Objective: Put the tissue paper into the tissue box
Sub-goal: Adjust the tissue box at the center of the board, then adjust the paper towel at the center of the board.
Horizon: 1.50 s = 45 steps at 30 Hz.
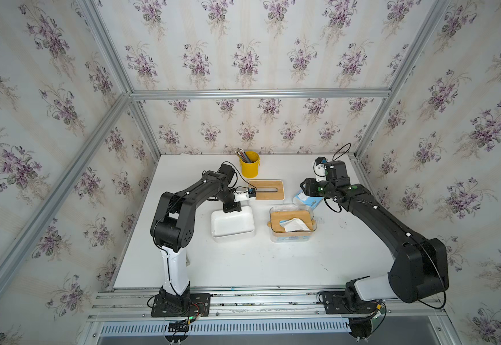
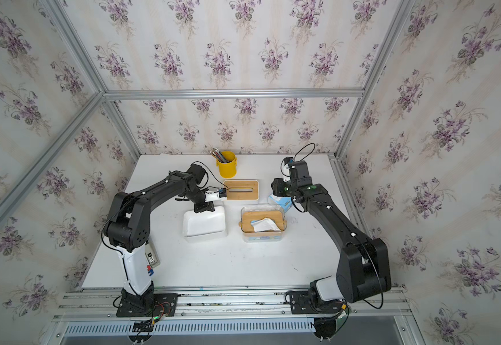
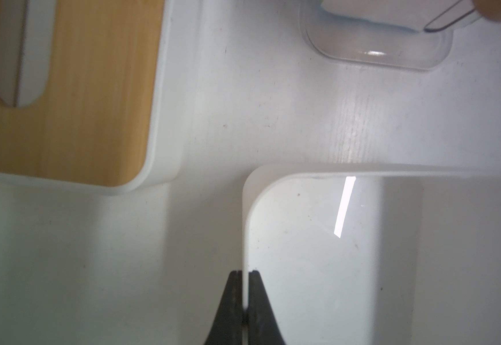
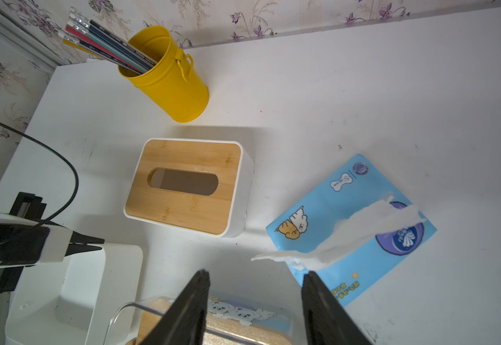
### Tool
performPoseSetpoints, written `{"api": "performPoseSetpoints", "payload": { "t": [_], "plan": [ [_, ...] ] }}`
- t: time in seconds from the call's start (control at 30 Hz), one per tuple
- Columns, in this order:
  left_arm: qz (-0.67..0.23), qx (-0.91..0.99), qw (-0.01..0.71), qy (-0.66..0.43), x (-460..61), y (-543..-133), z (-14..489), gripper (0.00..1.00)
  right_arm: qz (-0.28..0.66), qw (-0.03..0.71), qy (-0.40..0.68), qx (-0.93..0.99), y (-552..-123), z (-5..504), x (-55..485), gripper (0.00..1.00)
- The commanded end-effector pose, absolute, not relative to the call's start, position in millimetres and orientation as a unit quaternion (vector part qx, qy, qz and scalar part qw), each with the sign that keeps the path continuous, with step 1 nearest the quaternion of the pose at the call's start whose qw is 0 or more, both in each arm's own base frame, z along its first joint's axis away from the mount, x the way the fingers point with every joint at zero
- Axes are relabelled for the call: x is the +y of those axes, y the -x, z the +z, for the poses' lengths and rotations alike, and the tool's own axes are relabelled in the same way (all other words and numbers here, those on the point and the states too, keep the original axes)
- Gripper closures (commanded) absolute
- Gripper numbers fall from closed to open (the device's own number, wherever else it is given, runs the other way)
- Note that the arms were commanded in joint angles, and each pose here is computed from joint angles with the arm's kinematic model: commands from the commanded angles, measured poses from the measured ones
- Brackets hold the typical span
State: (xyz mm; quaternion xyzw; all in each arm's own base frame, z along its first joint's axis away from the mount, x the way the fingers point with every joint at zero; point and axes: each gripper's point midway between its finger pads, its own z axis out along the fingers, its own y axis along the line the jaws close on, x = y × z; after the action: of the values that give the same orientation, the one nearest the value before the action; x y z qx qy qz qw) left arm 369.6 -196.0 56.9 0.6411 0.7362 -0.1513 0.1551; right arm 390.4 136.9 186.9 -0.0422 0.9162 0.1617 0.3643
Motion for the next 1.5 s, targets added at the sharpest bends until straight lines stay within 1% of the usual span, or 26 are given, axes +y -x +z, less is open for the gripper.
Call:
{"api": "performPoseSetpoints", "payload": {
  "t": [0.0, 0.13, 0.37, 0.4, 0.5, 0.57, 0.67, 0.73, 0.77, 0.8, 0.9, 0.97, 1.07, 1.13, 1.2, 1.33, 1.47],
  "plan": [
    [-0.169, 0.705, 0.160, -0.669, -207, -365, 61, 0.94, 0.123, 0.376, 0.019, 0.918, -399, 186, 120, 0.44],
    [-0.175, 0.695, 0.148, -0.681, -219, -367, 59, 0.90, 0.090, 0.379, -0.003, 0.921, -404, 187, 96, 0.44],
    [-0.162, 0.724, 0.140, -0.656, -220, -375, 60, 0.71, 0.076, 0.391, -0.070, 0.915, -425, 189, 45, 0.41],
    [-0.156, 0.731, 0.146, -0.648, -221, -379, 64, 0.66, 0.082, 0.391, -0.081, 0.913, -430, 189, 40, 0.41],
    [-0.148, 0.761, 0.158, -0.611, -220, -387, 78, 0.59, 0.095, 0.387, -0.113, 0.910, -445, 184, 23, 0.40],
    [-0.149, 0.784, 0.176, -0.576, -221, -392, 92, 0.56, 0.093, 0.378, -0.121, 0.913, -453, 180, 16, 0.40],
    [-0.163, 0.818, 0.213, -0.509, -226, -397, 117, 0.49, 0.036, 0.353, -0.118, 0.927, -458, 165, -1, 0.40],
    [-0.184, 0.837, 0.222, -0.466, -229, -392, 138, 0.46, -0.034, 0.304, -0.119, 0.945, -453, 147, -22, 0.41],
    [-0.189, 0.843, 0.223, -0.452, -229, -389, 146, 0.39, -0.054, 0.285, -0.113, 0.950, -451, 139, -27, 0.41],
    [-0.191, 0.850, 0.232, -0.434, -228, -387, 155, 0.37, -0.065, 0.265, -0.102, 0.957, -448, 131, -29, 0.41],
    [-0.196, 0.859, 0.279, -0.382, -226, -390, 179, 0.32, -0.070, 0.224, -0.071, 0.970, -437, 115, -27, 0.41],
    [-0.216, 0.858, 0.305, -0.352, -229, -388, 193, 0.26, -0.073, 0.199, -0.045, 0.976, -430, 107, -26, 0.41],
    [-0.248, 0.851, 0.332, -0.323, -235, -386, 206, 0.22, -0.058, 0.181, -0.011, 0.982, -424, 100, -19, 0.41],
    [-0.262, 0.848, 0.342, -0.309, -236, -385, 211, 0.16, -0.008, 0.180, 0.012, 0.984, -425, 100, -1, 0.41],
    [-0.261, 0.852, 0.339, -0.303, -235, -384, 208, 0.15, 0.038, 0.186, 0.034, 0.981, -428, 102, 17, 0.41],
    [-0.236, 0.865, 0.332, -0.294, -225, -380, 202, 0.12, 0.070, 0.191, 0.060, 0.977, -436, 102, 27, 0.41],
    [-0.232, 0.866, 0.350, -0.273, -219, -380, 205, 0.07, 0.097, 0.191, 0.080, 0.974, -447, 98, 37, 0.41]
  ]
}}
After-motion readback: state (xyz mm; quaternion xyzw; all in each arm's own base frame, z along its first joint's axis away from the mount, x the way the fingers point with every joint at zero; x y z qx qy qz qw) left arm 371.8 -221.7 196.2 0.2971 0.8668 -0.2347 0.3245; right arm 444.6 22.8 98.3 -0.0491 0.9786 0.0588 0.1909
